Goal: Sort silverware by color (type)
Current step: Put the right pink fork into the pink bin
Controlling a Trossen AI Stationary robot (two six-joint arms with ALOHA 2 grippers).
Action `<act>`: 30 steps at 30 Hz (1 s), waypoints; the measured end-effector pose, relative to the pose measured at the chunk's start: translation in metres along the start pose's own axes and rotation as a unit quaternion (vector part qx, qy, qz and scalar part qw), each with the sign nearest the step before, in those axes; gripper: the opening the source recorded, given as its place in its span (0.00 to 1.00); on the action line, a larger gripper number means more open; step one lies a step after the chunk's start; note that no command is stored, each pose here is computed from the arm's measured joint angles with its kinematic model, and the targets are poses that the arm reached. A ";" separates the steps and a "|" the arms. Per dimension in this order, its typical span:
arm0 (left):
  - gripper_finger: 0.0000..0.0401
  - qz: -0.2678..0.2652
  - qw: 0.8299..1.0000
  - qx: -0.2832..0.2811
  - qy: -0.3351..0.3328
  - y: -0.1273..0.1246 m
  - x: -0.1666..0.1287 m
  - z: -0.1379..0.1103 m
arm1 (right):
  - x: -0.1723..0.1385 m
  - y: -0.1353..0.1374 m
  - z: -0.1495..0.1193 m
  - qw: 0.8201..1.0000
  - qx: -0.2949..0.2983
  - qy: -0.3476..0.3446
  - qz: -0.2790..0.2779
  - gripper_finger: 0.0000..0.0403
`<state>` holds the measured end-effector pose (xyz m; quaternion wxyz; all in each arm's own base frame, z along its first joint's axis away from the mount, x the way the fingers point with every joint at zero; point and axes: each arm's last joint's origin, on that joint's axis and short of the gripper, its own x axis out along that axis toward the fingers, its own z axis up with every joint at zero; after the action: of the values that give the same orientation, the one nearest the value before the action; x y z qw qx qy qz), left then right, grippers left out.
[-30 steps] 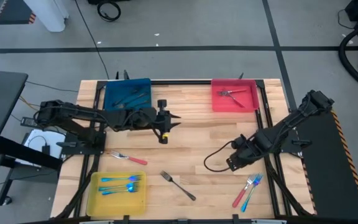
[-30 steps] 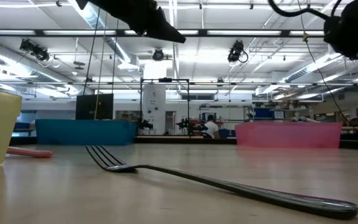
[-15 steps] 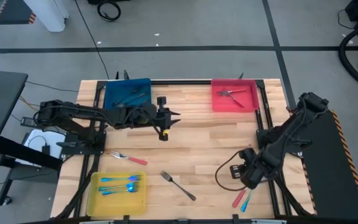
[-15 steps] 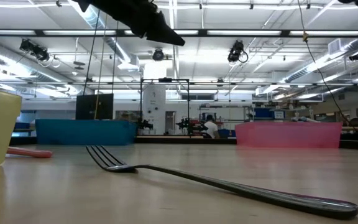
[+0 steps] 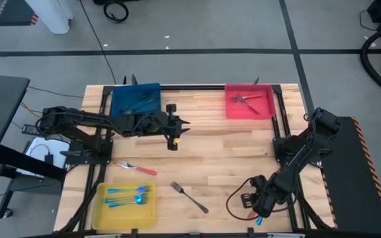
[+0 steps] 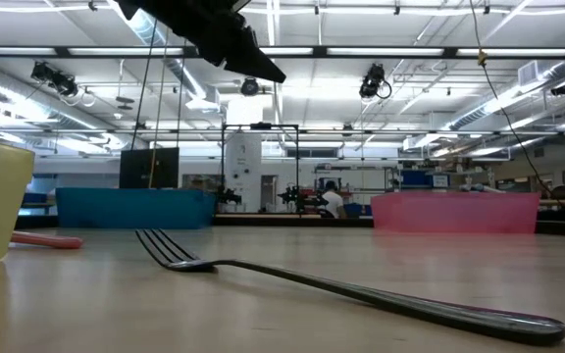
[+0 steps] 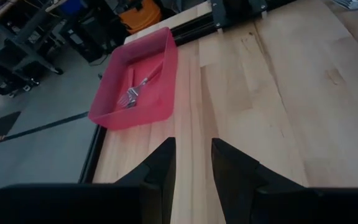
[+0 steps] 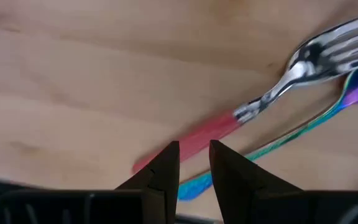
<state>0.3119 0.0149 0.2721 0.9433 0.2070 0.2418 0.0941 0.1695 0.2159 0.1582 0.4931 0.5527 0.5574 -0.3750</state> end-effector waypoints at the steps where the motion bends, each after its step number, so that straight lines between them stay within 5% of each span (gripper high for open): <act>1: 0.26 0.000 1.000 0.000 0.001 0.000 0.000 0.000 | 0.002 -0.001 0.000 1.000 0.000 -0.003 -0.006 0.24; 13: 0.26 -0.014 0.999 -0.007 0.034 -0.003 0.000 -0.007 | 0.005 -0.011 0.007 0.995 0.020 -0.018 -0.093 0.24; 30: 0.26 -0.028 0.998 -0.010 0.055 -0.009 -0.002 -0.009 | 0.006 -0.003 0.016 0.995 0.044 -0.026 -0.090 0.24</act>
<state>0.3061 0.0096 0.2615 0.9329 0.1855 0.2978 0.0817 0.1691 0.2017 0.1480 0.4468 0.5113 0.5754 -0.4559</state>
